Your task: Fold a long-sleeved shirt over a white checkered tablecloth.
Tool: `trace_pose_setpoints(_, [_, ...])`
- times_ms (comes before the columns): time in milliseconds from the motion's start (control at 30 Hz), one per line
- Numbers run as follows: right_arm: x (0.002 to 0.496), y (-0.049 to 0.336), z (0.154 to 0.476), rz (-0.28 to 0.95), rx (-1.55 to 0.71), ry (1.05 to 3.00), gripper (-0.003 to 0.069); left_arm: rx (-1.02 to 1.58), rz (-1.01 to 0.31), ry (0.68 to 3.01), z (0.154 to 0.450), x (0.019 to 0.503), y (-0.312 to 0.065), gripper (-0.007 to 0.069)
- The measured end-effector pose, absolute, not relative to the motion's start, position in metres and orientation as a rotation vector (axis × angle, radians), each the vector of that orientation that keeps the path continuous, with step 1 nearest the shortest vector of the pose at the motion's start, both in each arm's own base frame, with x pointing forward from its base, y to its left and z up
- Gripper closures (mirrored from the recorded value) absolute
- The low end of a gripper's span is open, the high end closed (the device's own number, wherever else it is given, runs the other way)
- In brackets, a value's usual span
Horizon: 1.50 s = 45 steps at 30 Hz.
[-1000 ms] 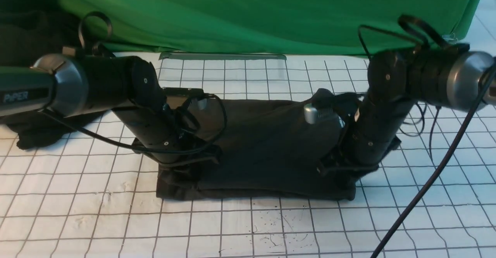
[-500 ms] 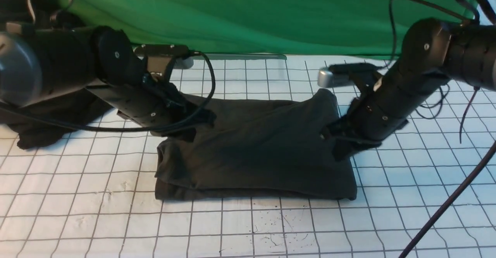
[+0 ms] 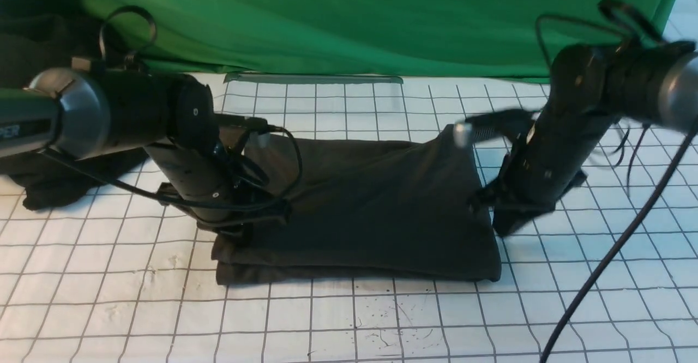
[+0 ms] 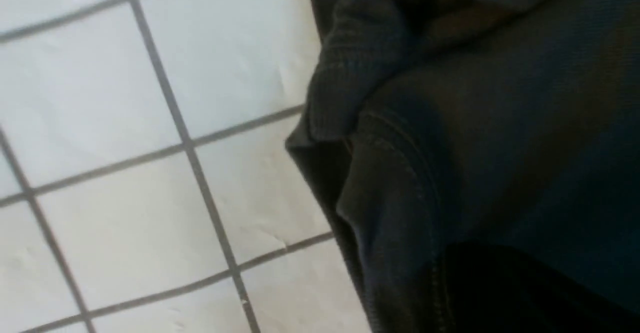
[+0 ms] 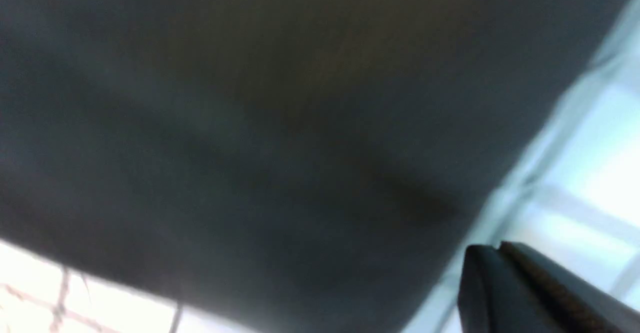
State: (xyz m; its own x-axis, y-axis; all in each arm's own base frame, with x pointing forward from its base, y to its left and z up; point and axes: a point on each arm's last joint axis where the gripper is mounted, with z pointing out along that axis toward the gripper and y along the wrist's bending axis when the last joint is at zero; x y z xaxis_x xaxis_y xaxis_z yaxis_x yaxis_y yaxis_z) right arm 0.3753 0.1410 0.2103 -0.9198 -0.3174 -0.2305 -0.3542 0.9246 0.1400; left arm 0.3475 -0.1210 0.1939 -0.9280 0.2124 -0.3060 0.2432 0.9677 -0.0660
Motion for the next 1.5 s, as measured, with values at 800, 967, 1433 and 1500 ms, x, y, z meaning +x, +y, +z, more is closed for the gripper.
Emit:
trace_pose_setpoints(800, [0.479,0.158,0.184,0.419,-0.337,2.764,0.0652,0.274,-0.136,2.775,0.177,0.361,-0.123,0.0627])
trace_pose_setpoints(967, [0.468,0.145,0.230,0.401,-0.390,2.744,0.0652,0.263,-0.133,2.755,0.197,0.355,-0.120,0.0627])
trace_pose_setpoints(1433, [0.216,0.063,0.566,0.196,-0.425,1.866,0.0652,0.182,-0.347,2.072,0.418,0.186,-0.066,0.0627])
trace_pose_setpoints(1500, [0.154,0.048,0.586,0.186,-0.405,1.714,0.0652,0.163,-0.411,1.912,0.435,0.131,-0.048,0.0627])
